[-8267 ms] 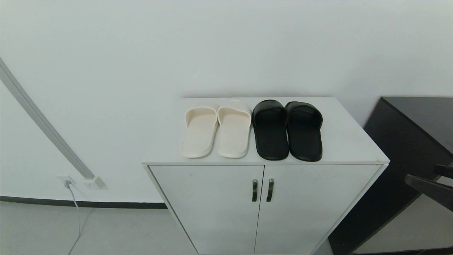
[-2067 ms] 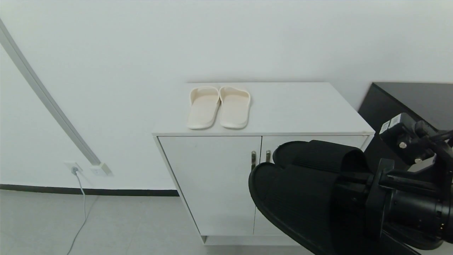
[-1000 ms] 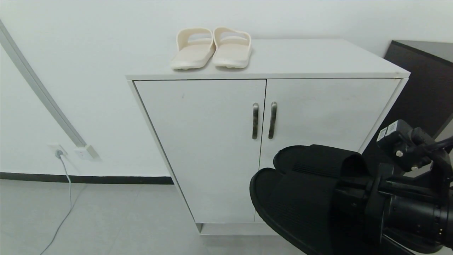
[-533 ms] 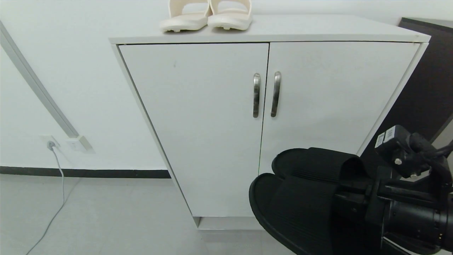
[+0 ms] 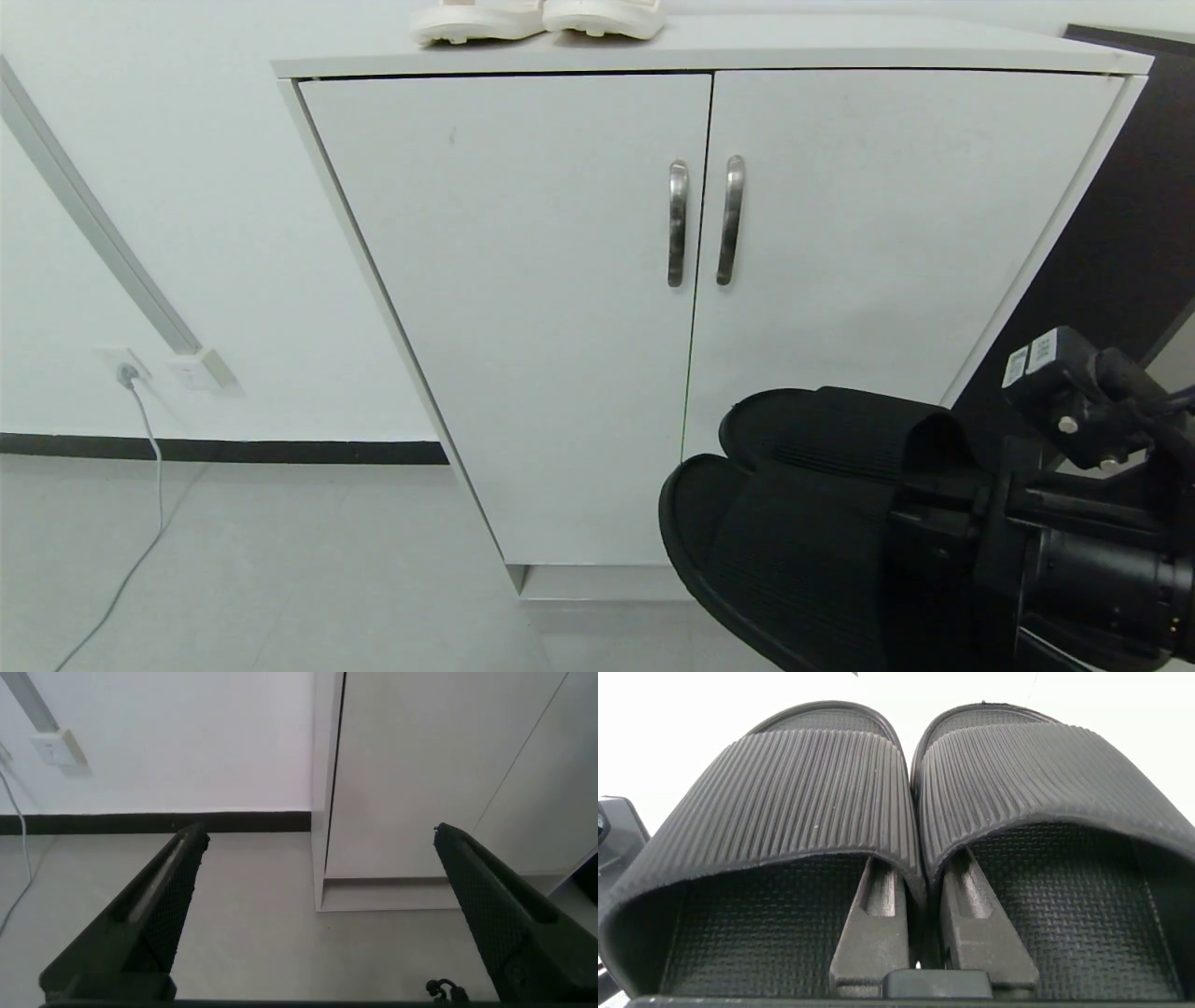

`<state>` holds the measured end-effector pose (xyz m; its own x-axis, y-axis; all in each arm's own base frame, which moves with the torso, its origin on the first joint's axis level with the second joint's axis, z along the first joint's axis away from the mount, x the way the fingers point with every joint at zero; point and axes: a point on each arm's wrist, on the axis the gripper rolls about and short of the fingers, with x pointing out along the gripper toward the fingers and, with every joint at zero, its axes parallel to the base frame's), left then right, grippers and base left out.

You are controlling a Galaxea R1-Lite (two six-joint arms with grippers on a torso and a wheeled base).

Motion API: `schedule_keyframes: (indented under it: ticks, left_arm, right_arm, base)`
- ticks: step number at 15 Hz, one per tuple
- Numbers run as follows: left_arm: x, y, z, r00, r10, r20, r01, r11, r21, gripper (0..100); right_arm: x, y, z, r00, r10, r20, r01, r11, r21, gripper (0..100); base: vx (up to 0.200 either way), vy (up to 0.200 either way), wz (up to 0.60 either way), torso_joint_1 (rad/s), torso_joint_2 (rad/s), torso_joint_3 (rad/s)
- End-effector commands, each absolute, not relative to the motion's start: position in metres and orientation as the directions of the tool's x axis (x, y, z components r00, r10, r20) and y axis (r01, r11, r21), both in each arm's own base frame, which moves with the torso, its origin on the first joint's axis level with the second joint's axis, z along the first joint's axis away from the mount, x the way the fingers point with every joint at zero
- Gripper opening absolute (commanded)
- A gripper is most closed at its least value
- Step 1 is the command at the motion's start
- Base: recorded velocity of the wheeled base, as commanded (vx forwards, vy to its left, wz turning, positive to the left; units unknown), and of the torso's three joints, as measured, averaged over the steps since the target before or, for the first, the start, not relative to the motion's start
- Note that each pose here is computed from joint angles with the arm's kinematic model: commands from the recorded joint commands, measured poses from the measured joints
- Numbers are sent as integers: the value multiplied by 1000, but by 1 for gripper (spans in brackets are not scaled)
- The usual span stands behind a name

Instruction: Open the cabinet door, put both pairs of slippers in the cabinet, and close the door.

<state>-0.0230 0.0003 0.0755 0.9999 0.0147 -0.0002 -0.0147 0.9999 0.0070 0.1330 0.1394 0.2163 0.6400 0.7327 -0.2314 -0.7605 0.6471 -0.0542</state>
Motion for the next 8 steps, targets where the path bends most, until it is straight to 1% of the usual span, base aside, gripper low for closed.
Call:
schedule_keyframes:
  ticks: [1, 2, 3, 4, 5, 6, 7, 8]
  left_arm:
    - [-23, 0, 76, 1000, 15, -2, -15, 1000, 8, 100]
    - [-23, 0, 76, 1000, 17, -3, -17, 1000, 9, 100]
    - [-21, 1, 78, 999, 49, -18, -48, 998, 47, 100]
    - [-23, 1, 89, 999, 54, 2, -54, 997, 49, 100]
    - [-26, 1, 117, 997, 52, 52, -53, 998, 17, 100]
    - [-26, 1, 139, 997, 35, 64, -34, 999, -19, 100]
    - [-19, 0, 146, 1000, -3, 25, 3, 1000, -12, 100]
    - [-15, 0, 147, 1000, -29, -2, 29, 1000, -11, 100]
  right_arm:
    - [132, 138, 218, 640, 735, -225, -761, 646, -55, 0]
    - [132, 138, 218, 640, 735, -225, -761, 646, -55, 0]
    - [132, 138, 218, 641, 734, -223, -760, 647, -55, 0]
    - [132, 138, 218, 642, 734, -222, -760, 648, -55, 0]
    - [132, 138, 218, 641, 734, -223, -760, 647, -55, 0]
    - [132, 138, 218, 640, 735, -223, -761, 646, -55, 0]
    - [132, 138, 217, 640, 735, -225, -761, 646, -58, 0]
    - [132, 138, 217, 640, 735, -225, -762, 644, -64, 0]
  base:
    - [0, 0, 0, 0, 0, 0]
    - [0, 0, 0, 0, 0, 0]
    - [0, 0, 0, 0, 0, 0]
    - [0, 0, 0, 0, 0, 0]
    - [0, 0, 0, 0, 0, 0]
    - [0, 0, 0, 0, 0, 0]
    - [0, 0, 0, 0, 0, 0]
    - [0, 0, 0, 0, 0, 0]
